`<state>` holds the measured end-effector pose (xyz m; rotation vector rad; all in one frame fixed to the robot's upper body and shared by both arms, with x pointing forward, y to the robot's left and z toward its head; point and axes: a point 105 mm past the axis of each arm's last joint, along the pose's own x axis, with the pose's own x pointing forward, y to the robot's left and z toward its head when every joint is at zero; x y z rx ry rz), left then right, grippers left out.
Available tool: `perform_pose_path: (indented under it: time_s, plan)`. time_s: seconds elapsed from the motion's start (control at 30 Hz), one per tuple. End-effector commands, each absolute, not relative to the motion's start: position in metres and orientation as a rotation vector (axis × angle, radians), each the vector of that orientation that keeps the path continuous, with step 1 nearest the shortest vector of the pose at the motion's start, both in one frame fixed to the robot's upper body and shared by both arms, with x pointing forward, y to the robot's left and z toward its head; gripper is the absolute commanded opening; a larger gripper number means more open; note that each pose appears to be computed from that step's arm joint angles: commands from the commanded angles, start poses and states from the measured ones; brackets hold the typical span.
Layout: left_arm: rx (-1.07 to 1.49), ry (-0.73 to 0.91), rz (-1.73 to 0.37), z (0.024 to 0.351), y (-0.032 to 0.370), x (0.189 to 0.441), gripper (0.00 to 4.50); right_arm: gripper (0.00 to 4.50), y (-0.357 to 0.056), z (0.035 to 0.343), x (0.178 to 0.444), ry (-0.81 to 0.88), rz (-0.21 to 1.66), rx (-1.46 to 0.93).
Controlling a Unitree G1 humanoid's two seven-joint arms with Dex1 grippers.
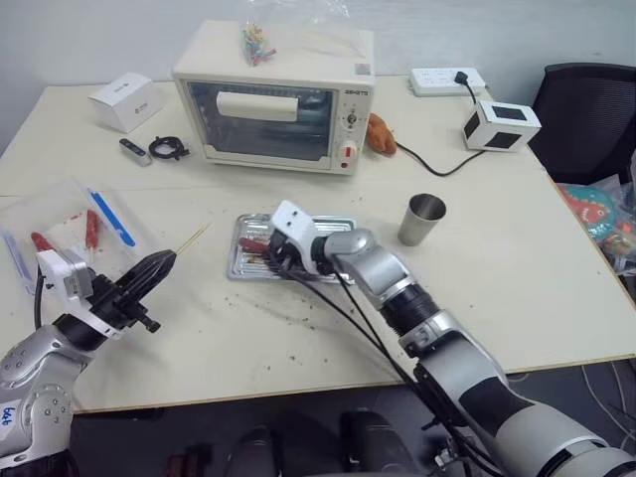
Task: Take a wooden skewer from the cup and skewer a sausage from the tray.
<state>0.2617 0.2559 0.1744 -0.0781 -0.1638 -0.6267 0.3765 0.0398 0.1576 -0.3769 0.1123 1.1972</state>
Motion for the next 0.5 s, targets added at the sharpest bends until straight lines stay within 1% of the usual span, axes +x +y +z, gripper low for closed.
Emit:
perform_pose_path:
  time_s: [0.03, 0.1, 0.2, 0.23, 0.33, 0.5]
  plan:
    - [-0.029, -0.175, -0.751, 0.191, 0.244, 0.254, 0.00, 0.24, 0.018, 0.207, 0.350, -0.141, 1.416, -0.441]
    - [-0.002, -0.143, -0.823, 0.192, 0.238, 0.250, 0.00, 0.24, -0.002, 0.212, 0.340, -0.168, 1.495, -0.497]
    - [0.099, -0.039, -0.986, 0.185, 0.222, 0.241, 0.00, 0.24, -0.039, 0.201, 0.315, -0.129, 1.694, -0.639]
    - [0.112, -0.013, -1.042, 0.183, 0.216, 0.238, 0.00, 0.24, -0.049, 0.198, 0.308, -0.095, 1.747, -0.649]
    - [0.111, 0.019, -1.158, 0.185, 0.201, 0.235, 0.00, 0.24, -0.061, 0.196, 0.299, -0.060, 1.796, -0.633]
    - [0.122, 0.018, -1.233, 0.189, 0.188, 0.242, 0.00, 0.24, -0.057, 0.194, 0.295, -0.050, 1.794, -0.622]
